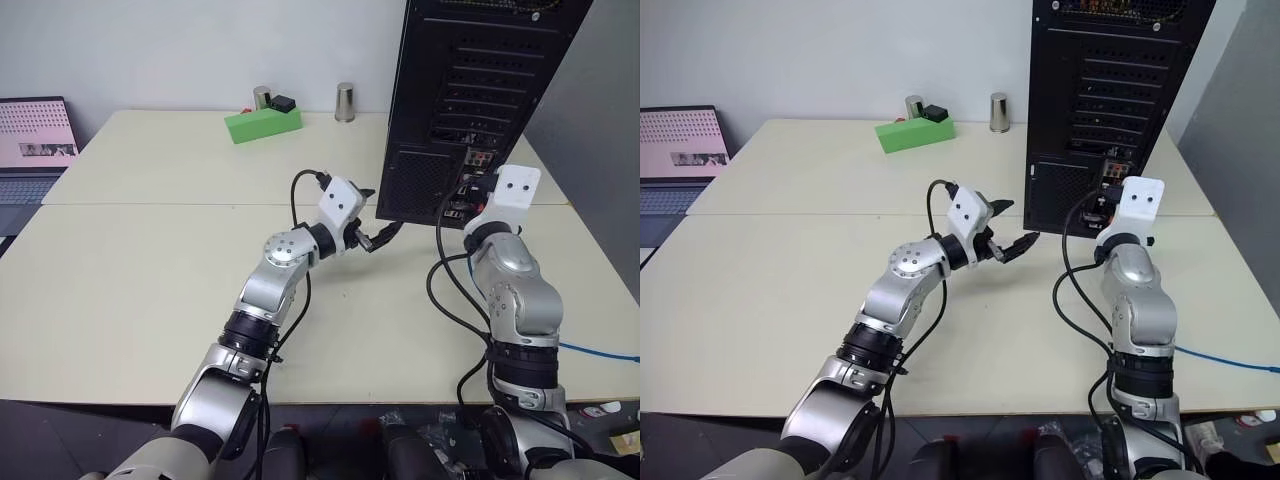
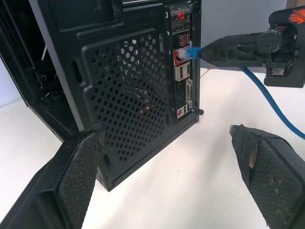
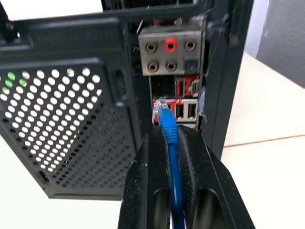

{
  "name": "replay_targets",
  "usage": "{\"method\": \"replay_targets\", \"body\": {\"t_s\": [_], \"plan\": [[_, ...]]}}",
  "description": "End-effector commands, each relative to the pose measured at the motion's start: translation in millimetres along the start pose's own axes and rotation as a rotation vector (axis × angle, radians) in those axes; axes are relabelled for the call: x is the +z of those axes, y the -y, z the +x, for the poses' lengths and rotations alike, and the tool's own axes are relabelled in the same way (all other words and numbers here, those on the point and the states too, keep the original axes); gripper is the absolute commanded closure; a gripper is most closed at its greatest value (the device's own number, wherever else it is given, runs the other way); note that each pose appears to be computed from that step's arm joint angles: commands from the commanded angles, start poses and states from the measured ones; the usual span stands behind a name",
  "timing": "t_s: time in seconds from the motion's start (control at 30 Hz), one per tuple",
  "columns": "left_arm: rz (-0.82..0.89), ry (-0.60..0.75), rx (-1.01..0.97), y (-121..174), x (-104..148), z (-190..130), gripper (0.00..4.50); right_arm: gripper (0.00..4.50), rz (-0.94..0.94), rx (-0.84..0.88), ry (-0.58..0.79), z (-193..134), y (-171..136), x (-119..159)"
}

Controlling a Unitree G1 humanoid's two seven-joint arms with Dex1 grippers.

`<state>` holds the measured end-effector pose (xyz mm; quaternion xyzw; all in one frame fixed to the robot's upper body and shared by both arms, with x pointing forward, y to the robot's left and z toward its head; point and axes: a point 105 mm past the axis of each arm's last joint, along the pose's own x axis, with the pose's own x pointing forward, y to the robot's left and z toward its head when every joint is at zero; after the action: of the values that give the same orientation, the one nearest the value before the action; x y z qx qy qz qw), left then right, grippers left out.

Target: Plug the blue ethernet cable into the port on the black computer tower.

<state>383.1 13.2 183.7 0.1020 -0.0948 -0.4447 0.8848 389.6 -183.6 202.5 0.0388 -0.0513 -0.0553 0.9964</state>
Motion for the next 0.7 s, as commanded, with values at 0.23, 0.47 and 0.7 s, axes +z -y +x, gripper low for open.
{"method": "replay_targets", "body": {"t_s": [0.23, 0.47, 0.7], "plan": [[0.04, 0.049, 0.007, -3.0, 14.9, 1.8, 0.05, 4.5, 0.002, -0.016, 0.068, 5.4, 2.5, 17.4], [0.045, 0.047, 0.01, -4.5, 13.7, 0.8, 0.05, 4.5, -0.006, 0.003, 0.06, 6.5, -2.7, 14.9], [0.047, 0.048, 0.012, -4.8, 13.6, 0.9, 0.05, 4.5, -0.056, 0.005, 0.075, 3.9, -6.0, 16.5]]}}
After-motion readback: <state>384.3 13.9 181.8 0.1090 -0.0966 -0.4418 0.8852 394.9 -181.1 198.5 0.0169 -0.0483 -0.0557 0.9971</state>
